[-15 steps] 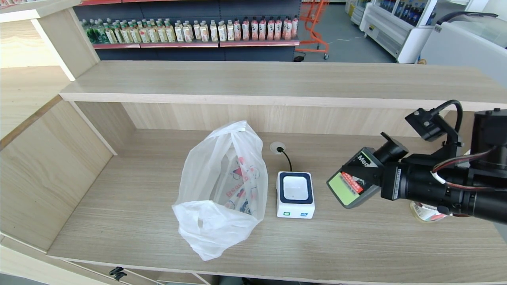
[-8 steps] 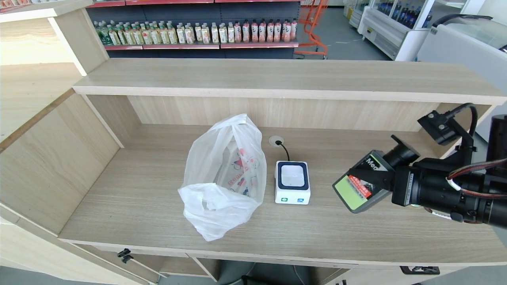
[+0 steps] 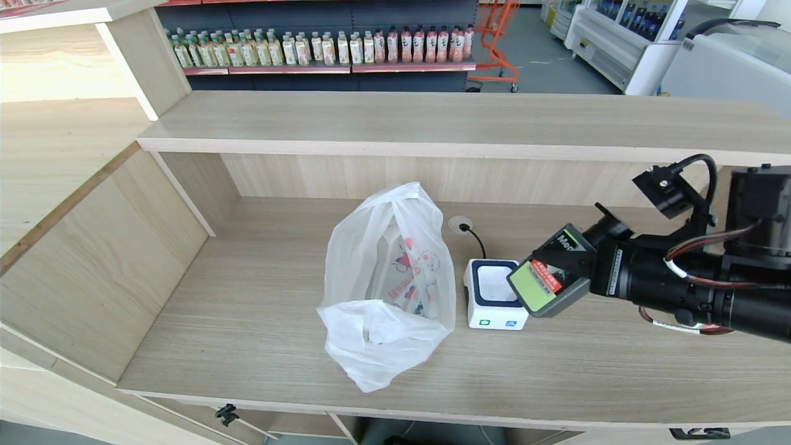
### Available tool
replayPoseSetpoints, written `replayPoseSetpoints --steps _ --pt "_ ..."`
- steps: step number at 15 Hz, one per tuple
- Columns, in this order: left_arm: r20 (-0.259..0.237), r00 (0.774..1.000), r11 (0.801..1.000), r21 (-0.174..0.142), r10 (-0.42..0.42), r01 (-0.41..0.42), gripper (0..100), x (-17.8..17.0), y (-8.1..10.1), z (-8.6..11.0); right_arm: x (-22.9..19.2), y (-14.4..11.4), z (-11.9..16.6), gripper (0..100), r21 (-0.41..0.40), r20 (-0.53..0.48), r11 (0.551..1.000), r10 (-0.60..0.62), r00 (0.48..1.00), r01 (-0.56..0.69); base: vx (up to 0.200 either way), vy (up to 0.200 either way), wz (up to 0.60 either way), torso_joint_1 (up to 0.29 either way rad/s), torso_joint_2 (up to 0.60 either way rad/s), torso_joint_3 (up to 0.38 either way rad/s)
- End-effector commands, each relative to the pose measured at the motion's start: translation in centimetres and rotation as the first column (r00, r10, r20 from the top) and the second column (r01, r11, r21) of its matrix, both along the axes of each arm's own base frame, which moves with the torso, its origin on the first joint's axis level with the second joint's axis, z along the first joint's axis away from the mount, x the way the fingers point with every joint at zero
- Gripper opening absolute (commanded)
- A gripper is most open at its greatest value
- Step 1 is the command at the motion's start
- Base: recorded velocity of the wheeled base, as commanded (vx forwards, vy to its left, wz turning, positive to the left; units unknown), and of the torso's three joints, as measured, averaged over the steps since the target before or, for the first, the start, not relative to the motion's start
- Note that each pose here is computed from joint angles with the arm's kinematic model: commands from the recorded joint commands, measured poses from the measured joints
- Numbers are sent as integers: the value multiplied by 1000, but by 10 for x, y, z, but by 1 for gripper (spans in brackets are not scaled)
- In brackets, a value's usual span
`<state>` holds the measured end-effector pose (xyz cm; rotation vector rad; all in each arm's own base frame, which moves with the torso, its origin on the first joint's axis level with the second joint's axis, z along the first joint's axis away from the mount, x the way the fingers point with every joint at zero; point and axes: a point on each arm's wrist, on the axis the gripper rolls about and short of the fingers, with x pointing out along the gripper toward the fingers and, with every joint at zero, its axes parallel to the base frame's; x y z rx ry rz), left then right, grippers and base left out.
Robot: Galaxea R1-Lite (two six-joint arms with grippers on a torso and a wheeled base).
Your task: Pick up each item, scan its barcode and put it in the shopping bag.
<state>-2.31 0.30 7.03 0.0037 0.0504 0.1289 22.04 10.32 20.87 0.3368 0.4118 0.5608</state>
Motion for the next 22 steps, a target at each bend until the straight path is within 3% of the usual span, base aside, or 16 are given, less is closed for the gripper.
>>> replayPoseSetpoints --steps 1,7,9,11,15,22 --pt "0 1000 1000 1 0 0 100 0 0 0 20 9 -14 0 -22 -53 1000 -6 999 5 0 200 0 7 7 2" --pt "-1 1000 1000 3 0 0 100 0 0 0 57 33 -20 0 -44 -55 999 -10 998 8 0 0 0 0 0 0" --pt "-1 1000 1000 3 0 0 100 0 0 0 65 47 -39 0 -97 -86 994 -63 994 54 0 0 0 0 0 0" --pt "-1 1000 1000 3 0 0 100 0 0 0 72 60 -48 0 -104 -68 994 -36 997 29 0 0 0 0 0 0" --pt "-1 1000 1000 3 0 0 100 0 0 0 90 83 -99 0 -301 93 951 107 990 -75 0 0 0 0 0 0" --pt "-1 1000 1000 3 0 0 100 0 0 0 100 124 -134 0 -371 220 917 237 946 -144 0 0 0 0 0 0"
